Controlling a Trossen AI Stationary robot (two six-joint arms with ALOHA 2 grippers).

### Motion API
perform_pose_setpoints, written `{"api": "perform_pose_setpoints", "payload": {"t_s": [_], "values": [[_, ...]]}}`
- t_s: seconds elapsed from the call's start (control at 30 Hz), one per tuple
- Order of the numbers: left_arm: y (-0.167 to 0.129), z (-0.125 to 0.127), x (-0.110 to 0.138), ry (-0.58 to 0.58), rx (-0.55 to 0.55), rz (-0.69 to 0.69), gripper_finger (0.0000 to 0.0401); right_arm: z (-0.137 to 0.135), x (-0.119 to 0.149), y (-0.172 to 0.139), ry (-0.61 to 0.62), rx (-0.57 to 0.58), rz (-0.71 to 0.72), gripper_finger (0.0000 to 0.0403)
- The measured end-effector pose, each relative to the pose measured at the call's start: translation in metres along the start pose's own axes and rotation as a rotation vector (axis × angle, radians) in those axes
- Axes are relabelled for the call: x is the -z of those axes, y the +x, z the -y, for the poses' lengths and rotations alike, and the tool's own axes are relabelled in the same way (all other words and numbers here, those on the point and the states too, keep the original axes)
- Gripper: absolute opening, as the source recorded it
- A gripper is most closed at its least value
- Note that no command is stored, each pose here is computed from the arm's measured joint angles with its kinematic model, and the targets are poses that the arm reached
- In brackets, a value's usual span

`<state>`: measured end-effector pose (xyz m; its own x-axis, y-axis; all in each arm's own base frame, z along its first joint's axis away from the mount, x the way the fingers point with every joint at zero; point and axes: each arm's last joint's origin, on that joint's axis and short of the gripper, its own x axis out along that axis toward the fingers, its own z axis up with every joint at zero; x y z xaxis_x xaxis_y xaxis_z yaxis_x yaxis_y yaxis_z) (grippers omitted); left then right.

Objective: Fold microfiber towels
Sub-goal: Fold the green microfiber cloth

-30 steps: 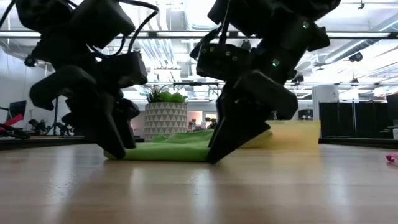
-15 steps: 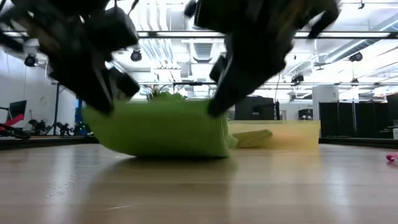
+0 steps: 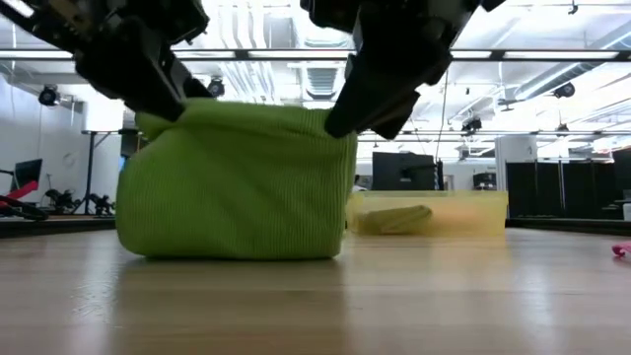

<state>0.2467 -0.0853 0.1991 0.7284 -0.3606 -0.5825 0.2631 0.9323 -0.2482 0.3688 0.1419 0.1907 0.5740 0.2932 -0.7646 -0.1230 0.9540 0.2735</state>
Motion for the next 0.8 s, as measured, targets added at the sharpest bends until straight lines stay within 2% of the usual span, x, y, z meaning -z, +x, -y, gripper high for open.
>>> {"api": "perform_pose_setpoints", "payload": {"t_s": [0.33,0.63,0.8], "values": [[0.01,-0.006,0.017,-0.01,-0.048,-0.102,0.0,0.027,-0.007,-0.001,0.122,0.046,0.013,0.0012],[0.014,-0.012,0.025,-0.001,-0.222,-0.14,0.0,0.051,-0.013,-0.004,0.217,0.086,0.038,0.0012],[0.016,-0.015,0.027,0.001,-0.266,-0.154,0.0,0.061,-0.016,-0.005,0.241,0.108,0.048,0.0013]]}}
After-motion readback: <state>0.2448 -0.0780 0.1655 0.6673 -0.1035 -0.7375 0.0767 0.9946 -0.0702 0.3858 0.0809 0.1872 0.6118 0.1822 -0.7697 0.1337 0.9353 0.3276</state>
